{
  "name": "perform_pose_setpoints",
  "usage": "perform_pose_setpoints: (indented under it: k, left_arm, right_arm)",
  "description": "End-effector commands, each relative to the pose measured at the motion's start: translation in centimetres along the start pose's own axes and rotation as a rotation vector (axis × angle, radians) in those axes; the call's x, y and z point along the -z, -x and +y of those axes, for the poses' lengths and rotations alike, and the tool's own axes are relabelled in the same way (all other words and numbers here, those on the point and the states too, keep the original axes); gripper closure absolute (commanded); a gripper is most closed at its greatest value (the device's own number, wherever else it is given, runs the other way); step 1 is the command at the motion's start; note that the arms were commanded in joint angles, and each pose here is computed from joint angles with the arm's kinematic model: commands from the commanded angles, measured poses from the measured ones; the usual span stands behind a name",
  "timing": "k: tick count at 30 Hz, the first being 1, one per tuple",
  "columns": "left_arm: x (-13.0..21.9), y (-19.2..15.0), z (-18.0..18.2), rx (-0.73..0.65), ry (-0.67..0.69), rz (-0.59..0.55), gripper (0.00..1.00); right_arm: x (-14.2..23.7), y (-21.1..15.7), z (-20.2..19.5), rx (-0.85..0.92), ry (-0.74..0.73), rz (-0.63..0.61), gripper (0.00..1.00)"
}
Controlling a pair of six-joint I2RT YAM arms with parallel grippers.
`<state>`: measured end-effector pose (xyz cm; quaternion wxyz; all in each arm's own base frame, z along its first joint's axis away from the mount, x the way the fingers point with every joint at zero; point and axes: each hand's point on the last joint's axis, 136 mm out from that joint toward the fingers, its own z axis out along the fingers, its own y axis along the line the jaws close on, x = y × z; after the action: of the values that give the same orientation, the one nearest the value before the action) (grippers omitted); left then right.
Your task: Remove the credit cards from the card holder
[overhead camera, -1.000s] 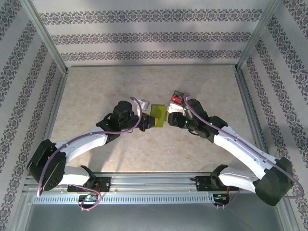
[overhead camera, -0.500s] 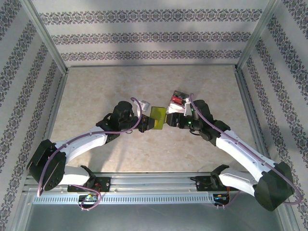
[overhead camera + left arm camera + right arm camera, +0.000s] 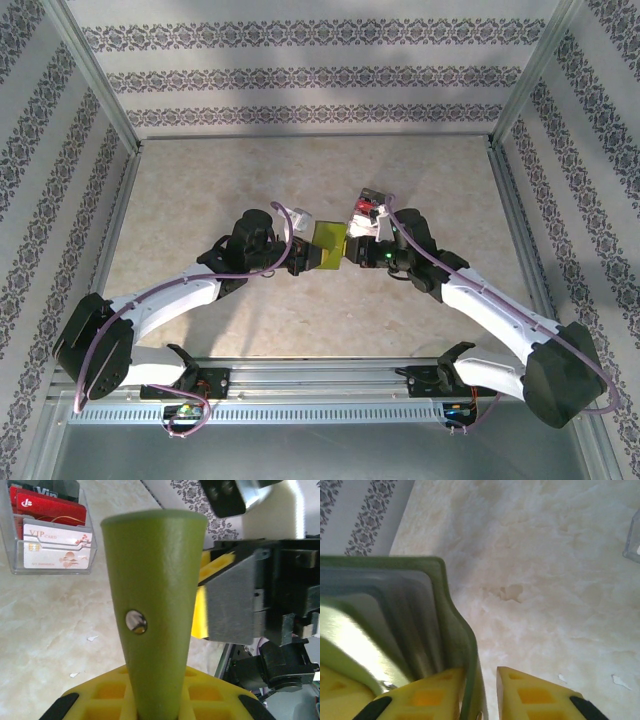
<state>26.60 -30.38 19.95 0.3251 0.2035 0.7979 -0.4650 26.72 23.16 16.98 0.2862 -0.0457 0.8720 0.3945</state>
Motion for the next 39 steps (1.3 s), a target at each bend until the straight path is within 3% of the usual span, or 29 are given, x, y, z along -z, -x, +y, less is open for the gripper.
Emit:
perform_pose_setpoints:
  k: [1, 4, 6, 18, 22, 33, 39]
  left_arm:
    - [0.5, 2.2, -1.6, -0.022, -0.070, -0.079, 1.00]
    - [0.0, 2.2, -1.0, 0.003, -0.061, -0.084, 1.00]
    - [-0.2, 2.0, -0.5, 0.020, -0.045, -0.079, 1.00]
    - [-1.7, -3.2, 4.7, 0.171, 0.119, 0.051, 0.53]
    - [-2.0, -4.7, 6.4, 0.225, 0.175, 0.072, 0.44]
    - [-0.8, -7.0, 9.9, 0.307, 0.331, 0.038, 0.00]
    - [-0.4, -6.9, 9.8, 0.303, 0.332, 0.020, 0.00]
  right_arm:
    - [0.0, -0.1, 0.4, 0.011, 0.031, -0.005, 0.88]
    - [-0.1, -0.4, 0.0, -0.005, 0.020, 0.005, 1.00]
    - [-0.1, -0.7, -0.2, -0.021, 0.010, 0.010, 1.00]
    - [-0.8, -4.0, -2.9, -0.157, -0.136, 0.074, 1.00]
    - [-1.5, -5.0, -3.9, -0.198, -0.174, 0.109, 1.00]
    - [-2.6, -6.7, -4.4, -0.235, -0.236, 0.215, 1.00]
    - [-2.5, -6.7, -3.3, -0.228, -0.222, 0.217, 1.00]
